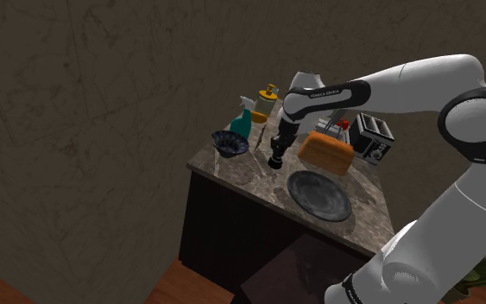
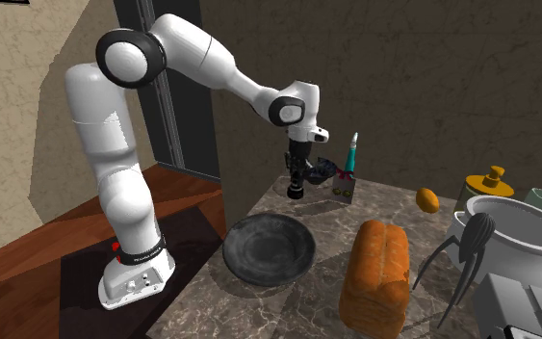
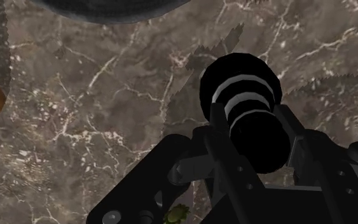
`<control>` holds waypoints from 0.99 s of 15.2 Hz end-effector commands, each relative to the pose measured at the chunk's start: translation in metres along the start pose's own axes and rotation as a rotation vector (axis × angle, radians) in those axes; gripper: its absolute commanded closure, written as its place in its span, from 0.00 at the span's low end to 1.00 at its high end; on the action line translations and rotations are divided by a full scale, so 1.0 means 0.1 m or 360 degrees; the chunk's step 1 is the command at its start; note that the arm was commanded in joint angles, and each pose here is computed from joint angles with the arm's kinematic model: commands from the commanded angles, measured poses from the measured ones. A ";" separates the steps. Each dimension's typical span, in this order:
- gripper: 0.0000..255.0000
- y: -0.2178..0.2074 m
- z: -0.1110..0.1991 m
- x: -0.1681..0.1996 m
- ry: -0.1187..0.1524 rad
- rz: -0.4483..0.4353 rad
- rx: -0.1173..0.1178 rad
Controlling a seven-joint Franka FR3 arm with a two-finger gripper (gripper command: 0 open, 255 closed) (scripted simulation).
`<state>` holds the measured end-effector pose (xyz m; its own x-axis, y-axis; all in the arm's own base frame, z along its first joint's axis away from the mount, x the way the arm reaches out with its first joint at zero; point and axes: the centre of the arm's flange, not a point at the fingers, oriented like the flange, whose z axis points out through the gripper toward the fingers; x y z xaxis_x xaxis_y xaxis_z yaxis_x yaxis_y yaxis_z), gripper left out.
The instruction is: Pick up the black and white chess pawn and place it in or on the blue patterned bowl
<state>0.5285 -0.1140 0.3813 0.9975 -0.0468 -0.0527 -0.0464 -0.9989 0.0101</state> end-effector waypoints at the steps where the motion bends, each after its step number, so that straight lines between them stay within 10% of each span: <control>1: 1.00 0.01 -0.11 0.00 0.0000 0.0000 0.0000; 15: 1.00 0.01 -0.84 -0.04 0.0000 0.0000 0.0000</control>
<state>0.5287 -0.1143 0.4600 0.9975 -0.0469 -0.0525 -0.0465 -0.9989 0.0101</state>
